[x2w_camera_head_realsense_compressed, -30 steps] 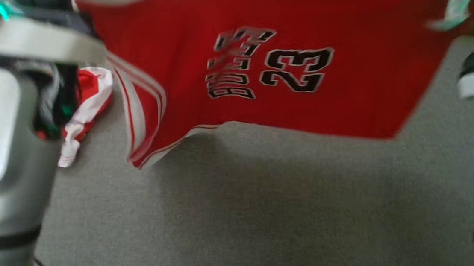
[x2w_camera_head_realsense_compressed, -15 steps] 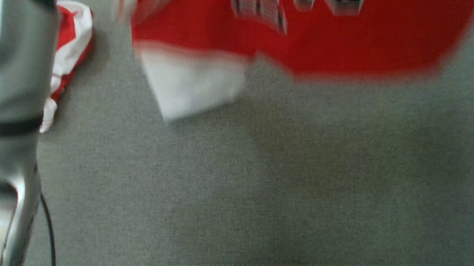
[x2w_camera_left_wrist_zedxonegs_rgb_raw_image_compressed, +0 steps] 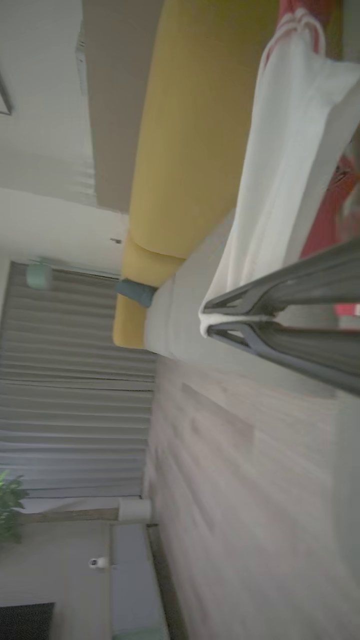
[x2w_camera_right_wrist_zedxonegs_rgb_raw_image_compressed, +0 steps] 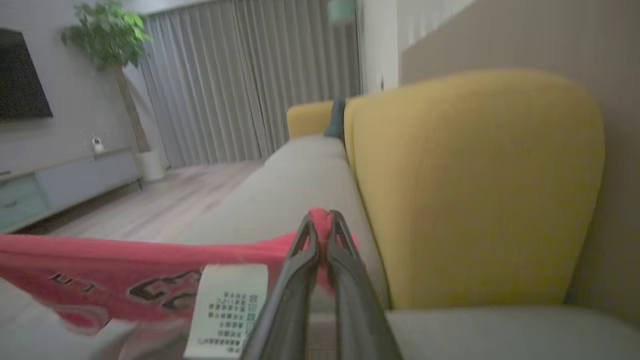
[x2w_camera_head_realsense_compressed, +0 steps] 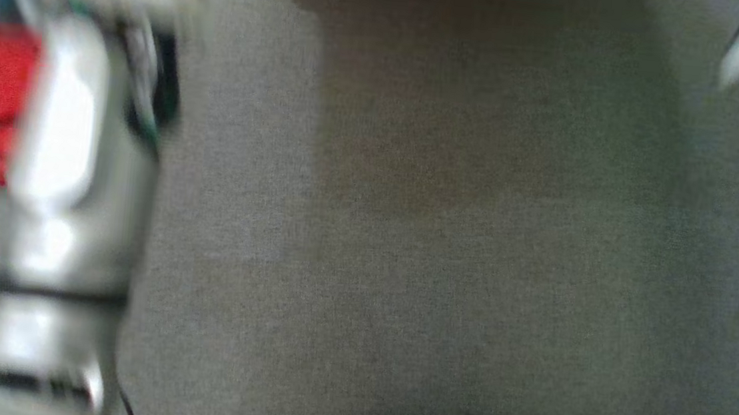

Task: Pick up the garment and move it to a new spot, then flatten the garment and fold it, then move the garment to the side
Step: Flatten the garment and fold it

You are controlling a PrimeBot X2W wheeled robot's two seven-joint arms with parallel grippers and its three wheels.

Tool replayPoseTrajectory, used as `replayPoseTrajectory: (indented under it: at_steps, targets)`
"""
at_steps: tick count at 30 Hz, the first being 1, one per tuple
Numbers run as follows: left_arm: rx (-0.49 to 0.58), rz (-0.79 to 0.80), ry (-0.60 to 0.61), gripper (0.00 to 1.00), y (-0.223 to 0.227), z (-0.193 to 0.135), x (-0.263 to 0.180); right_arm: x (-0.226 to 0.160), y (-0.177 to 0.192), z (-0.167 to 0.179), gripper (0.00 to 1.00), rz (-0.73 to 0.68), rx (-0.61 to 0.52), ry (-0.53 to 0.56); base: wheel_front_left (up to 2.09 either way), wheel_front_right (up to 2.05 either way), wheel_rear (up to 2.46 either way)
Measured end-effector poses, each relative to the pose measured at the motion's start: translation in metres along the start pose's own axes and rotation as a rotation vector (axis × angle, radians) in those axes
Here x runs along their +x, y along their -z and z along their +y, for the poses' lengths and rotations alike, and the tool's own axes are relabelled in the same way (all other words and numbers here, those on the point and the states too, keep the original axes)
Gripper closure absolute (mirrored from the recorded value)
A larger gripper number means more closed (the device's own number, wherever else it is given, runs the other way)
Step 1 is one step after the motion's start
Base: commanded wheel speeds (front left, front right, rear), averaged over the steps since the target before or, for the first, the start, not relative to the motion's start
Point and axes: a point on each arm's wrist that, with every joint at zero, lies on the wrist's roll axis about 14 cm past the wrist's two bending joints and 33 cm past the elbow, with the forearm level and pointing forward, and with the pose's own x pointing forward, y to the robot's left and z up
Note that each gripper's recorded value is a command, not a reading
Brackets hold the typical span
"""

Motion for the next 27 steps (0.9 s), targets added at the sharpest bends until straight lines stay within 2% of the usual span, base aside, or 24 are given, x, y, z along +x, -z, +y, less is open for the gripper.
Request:
replayPoseTrajectory:
  at_steps: [2,3,4,5,6,11,20,23,27]
  targets:
    - [-0.028,0.116,-0.037,1.00,0.040,0.010,-0.039,-0.030,0.047,0.002,1.00,0.118,0.024,-0.001,0.00,0.00,0.00]
    - [-0.028,0.116,-0.037,1.00,0.040,0.010,-0.039,-0.030,0.047,0.002,1.00,0.118,0.024,-0.001,0.00,0.00,0.00]
    - [-0.053,0.218,-0.072,1.00,0.072,0.016,-0.079,-0.062,0.083,0.005,1.00,0.213,0.056,0.002,0.00,0.00,0.00]
    - [-0.058,0.264,-0.083,1.00,0.085,0.019,-0.099,-0.076,0.097,0.007,1.00,0.251,0.067,0.001,0.00,0.00,0.00]
    - [-0.058,0.264,-0.083,1.00,0.085,0.019,-0.099,-0.076,0.097,0.007,1.00,0.251,0.067,0.001,0.00,0.00,0.00]
    - [-0.092,0.423,-0.136,1.00,0.120,0.031,-0.180,-0.128,0.126,0.018,1.00,0.345,0.141,0.001,0.00,0.00,0.00]
    - [-0.153,0.516,-0.174,1.00,0.124,0.030,-0.274,-0.215,0.158,0.033,1.00,0.482,0.232,0.008,0.00,0.00,0.00]
    - [-0.156,0.524,-0.188,1.00,0.122,0.031,-0.293,-0.226,0.160,0.039,1.00,0.493,0.250,0.000,0.00,0.00,0.00]
    - [-0.155,0.490,-0.216,1.00,0.113,0.038,-0.292,-0.227,0.160,0.044,1.00,0.493,0.267,-0.015,0.00,0.00,0.00]
